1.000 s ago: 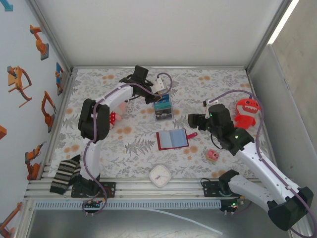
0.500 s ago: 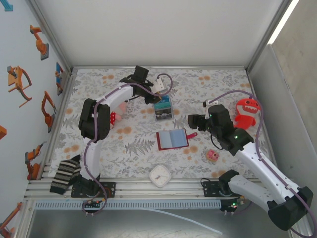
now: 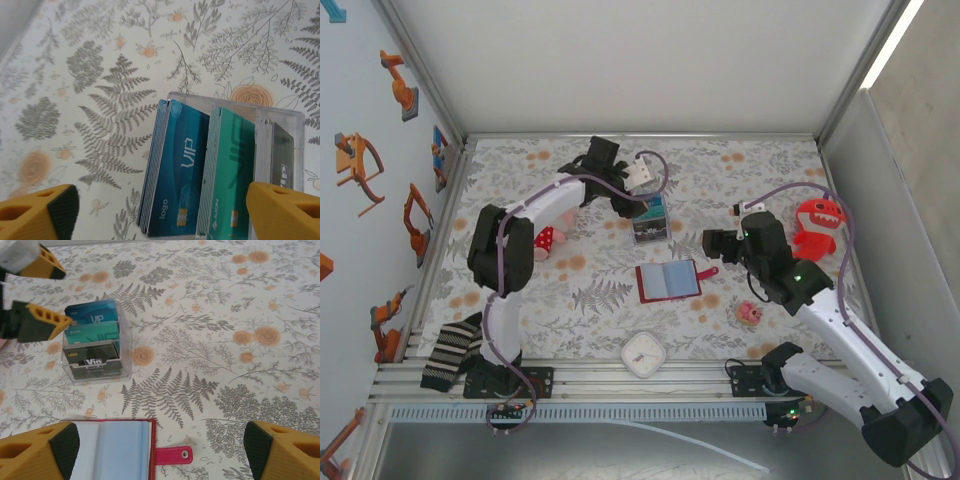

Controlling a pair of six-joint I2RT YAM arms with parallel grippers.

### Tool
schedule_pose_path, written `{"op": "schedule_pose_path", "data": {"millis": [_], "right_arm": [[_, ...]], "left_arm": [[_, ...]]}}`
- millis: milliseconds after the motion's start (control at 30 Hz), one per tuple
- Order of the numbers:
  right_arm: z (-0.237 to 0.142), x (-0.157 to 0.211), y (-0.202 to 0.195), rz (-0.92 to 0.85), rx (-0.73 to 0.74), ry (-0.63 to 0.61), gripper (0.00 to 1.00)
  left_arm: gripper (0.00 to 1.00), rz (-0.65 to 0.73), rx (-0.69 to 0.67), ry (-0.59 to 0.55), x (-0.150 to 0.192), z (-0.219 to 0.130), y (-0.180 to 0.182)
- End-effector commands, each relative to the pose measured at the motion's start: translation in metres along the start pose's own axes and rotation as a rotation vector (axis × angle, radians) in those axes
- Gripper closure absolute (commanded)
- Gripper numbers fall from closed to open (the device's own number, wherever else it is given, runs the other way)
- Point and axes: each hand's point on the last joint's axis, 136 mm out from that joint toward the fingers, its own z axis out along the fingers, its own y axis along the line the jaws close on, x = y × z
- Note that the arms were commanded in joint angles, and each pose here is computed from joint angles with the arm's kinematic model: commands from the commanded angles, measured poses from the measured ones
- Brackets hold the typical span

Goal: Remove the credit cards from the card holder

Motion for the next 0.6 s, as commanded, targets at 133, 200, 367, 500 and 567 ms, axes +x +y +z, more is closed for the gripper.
{"op": "schedule_pose_path", "data": {"millis": [133,200,367,500,567], "right_arm": [[-0.008,-0.007,-0.034,0.012,0.183,-0.072,0.09],[-0.011,-0.01,-0.044,0.011,0.242,-0.099,0.09],[-0.013,-0.013,-0.059,-0.035,0.322,-0.152,0.05],[-0.016,-0.013,-0.071,-0.05,0.382,-0.197,0.01],[-0.019,-0.013,-0.079,-0.064,0.427,-0.22,0.01]], "left_arm": [[0.03,-0.167,-0.422,-0.181,-0.035,-0.096,0.047],[0.03,-0.236,-0.513,-0.199,-0.027,-0.118,0.051],[0.03,-0.414,-0.708,-0.225,0.011,-0.167,0.046],[0.03,-0.535,-0.853,-0.2,0.053,-0.2,0.036],[0.03,-0.589,-0.932,-0.181,0.078,-0.217,0.03]]}}
